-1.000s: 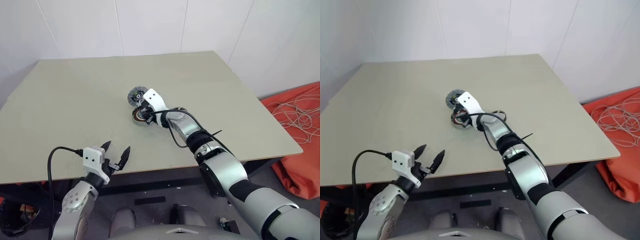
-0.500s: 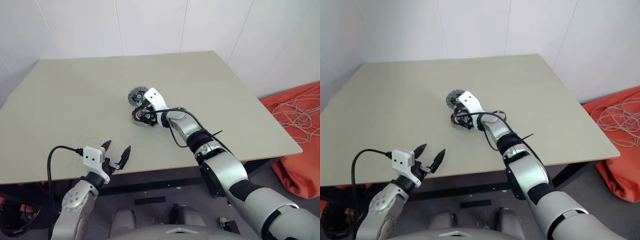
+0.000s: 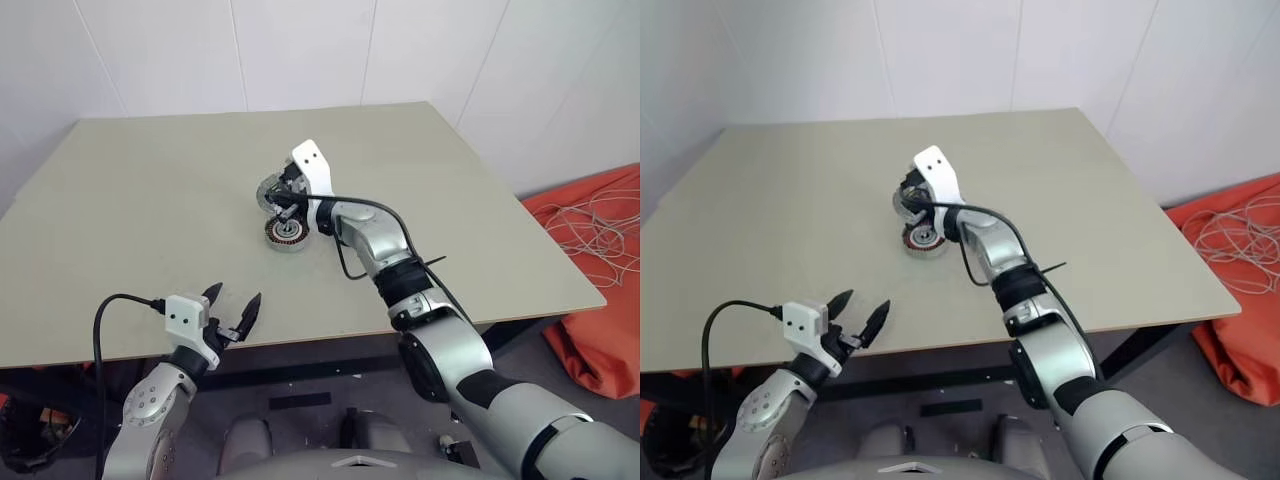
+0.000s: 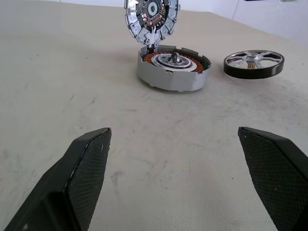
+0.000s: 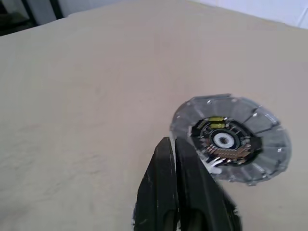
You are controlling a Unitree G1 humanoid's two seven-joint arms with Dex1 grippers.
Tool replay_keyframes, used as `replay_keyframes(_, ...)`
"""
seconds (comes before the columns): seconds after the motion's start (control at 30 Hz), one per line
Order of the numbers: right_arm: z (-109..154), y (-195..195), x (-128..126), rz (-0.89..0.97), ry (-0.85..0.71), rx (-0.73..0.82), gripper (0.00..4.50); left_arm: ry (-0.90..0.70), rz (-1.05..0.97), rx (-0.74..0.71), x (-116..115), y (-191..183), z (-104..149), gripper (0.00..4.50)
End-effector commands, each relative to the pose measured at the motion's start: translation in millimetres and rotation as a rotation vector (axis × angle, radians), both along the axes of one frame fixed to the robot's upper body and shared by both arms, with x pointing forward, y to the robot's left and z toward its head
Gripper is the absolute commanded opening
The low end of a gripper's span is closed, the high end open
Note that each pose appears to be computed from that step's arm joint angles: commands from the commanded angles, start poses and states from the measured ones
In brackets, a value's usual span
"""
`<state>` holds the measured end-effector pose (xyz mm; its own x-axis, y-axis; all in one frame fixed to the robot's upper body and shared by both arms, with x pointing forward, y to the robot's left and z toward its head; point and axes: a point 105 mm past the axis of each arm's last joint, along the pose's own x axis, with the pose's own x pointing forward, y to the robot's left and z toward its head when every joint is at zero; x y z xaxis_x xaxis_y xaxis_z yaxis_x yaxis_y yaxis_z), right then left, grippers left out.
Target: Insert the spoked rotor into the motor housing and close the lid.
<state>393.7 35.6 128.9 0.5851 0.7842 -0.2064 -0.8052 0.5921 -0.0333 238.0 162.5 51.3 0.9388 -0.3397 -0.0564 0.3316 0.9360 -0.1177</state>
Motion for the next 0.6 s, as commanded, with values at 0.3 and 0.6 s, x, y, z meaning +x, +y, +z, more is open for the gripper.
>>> replay_keyframes(0.3, -15.2, 13.5, -6.3, 0.013, -0.034, -0.149, 0.03, -0.045, -0.006, -0.006, 2.9, -1.4, 11.0, 4.5)
replay_keyframes(0.6, -19.6, 9.4, 11.5, -0.046, -0.04, -0.183, 0.03, -0.041, 0.0, -0.011, 2.0, -0.2, 7.7, 4.5)
